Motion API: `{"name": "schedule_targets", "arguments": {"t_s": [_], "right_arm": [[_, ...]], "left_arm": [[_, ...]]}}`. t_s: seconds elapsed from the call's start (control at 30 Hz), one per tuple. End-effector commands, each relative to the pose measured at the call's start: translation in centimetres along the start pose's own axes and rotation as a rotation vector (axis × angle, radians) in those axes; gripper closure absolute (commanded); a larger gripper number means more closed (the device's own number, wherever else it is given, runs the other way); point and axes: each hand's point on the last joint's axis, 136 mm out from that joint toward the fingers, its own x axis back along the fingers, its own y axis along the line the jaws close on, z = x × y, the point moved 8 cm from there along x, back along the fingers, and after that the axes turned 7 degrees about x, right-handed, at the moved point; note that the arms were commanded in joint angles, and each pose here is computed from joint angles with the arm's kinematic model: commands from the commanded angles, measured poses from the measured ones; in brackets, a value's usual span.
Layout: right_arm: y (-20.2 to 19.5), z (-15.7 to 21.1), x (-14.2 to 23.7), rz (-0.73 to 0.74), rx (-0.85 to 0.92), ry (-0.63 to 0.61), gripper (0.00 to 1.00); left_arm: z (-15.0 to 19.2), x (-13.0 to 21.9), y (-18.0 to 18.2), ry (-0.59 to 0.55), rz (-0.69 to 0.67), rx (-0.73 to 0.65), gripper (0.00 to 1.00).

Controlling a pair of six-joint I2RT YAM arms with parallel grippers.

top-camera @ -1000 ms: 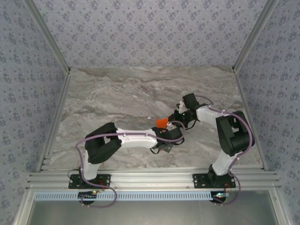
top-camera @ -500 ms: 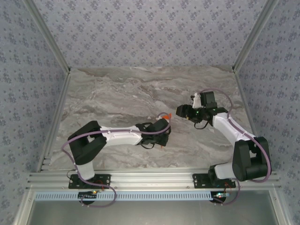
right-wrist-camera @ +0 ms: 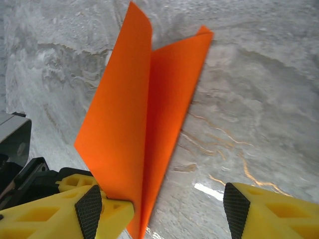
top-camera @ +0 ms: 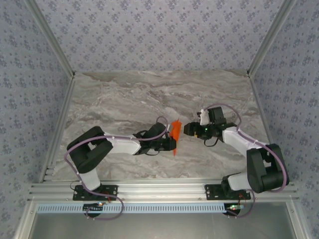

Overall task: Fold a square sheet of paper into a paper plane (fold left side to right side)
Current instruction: Fold the wing for the fifth time at the center of the table.

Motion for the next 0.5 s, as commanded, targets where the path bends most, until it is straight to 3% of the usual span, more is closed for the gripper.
{"name": "schedule_targets", "arguments": {"t_s": [0.0, 0.2, 0.47], "right_arm": [[0.0, 0.4, -0.8, -0.031, 0.041, 0.005, 0.32], [0.3, 0.8, -2.3, -0.077, 0.043, -0.001, 0.35], [-0.5, 1.5, -3.1, -0.022, 0.021, 0.022, 0.35]], "left_arm": [[-0.6, -0.2, -1.0, -0.005, 0.126, 0.038, 0.90], [-0.7, -0.3, -0.5, -0.009, 0.173, 0.085, 0.90], [-0.5, -1.3, 0.3, 0.006, 0.156, 0.113, 0.92]]}}
